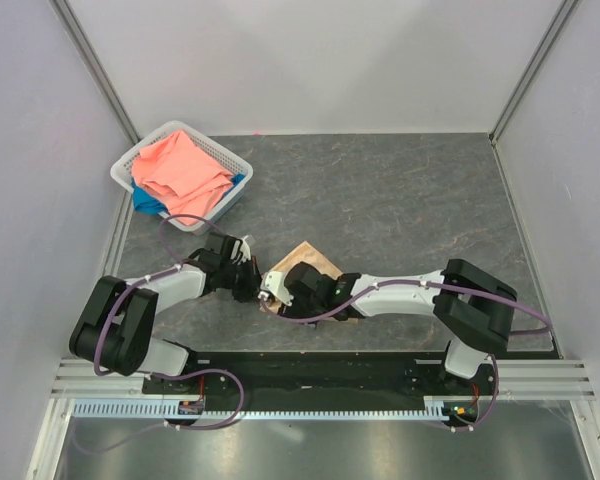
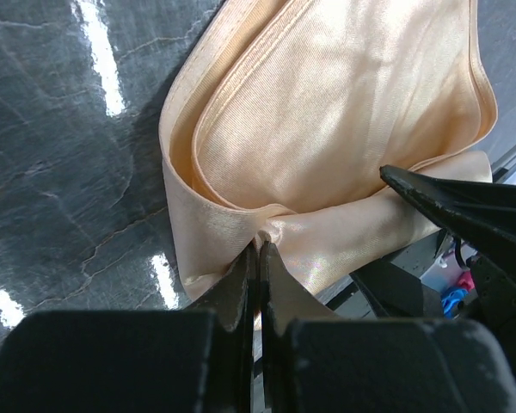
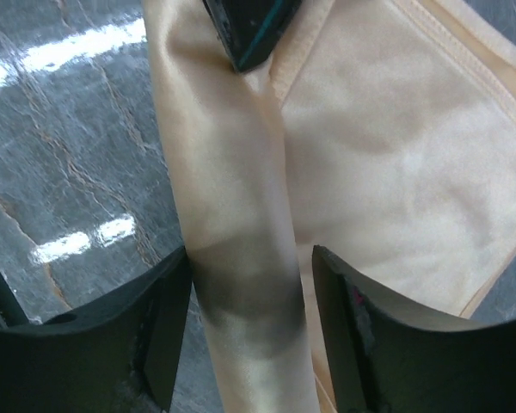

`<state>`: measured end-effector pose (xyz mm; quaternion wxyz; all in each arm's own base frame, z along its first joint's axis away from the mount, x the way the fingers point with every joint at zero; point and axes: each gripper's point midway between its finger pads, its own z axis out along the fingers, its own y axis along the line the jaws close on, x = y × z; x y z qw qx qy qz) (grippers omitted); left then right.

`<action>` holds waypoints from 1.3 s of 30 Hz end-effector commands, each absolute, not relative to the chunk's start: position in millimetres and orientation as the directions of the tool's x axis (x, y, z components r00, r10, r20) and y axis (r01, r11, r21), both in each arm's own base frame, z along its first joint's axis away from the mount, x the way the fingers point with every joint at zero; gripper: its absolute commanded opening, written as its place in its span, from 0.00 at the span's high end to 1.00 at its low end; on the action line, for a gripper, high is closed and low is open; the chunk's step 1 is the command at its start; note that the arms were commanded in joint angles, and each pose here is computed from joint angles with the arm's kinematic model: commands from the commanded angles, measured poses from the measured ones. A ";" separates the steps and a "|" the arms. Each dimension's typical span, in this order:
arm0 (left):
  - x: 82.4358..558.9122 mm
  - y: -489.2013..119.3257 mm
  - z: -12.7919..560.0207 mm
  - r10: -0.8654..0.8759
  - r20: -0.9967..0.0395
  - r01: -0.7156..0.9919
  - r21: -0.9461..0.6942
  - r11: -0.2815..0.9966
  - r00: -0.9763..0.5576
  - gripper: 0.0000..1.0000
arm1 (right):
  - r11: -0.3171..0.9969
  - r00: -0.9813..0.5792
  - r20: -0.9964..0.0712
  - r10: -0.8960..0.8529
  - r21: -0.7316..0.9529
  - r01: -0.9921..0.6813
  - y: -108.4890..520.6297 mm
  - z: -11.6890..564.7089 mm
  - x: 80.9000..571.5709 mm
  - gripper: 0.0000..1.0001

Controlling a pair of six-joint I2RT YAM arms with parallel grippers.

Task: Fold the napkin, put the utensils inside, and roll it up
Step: Roll the napkin with the utensil

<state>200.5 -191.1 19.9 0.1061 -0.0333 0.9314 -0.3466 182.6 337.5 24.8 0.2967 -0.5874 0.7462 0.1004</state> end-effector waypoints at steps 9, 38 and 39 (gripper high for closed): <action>224.0 -184.4 51.2 -0.135 -0.361 0.127 -0.617 0.776 -0.923 0.41 | 0.246 -0.300 -0.496 -0.815 0.172 -0.954 338.7 4.2 157.8 0.67; 205.0 -165.5 52.2 -0.198 -0.465 0.138 -0.594 0.792 -0.863 0.34 | 0.209 -0.629 -0.258 -0.733 0.795 -0.569 337.8 -0.3 152.7 0.73; 203.2 -167.0 51.3 -0.194 -0.459 0.142 -0.601 0.787 -0.867 0.34 | 0.206 -0.628 -0.260 -0.734 0.795 -0.570 339.1 0.0 153.9 0.73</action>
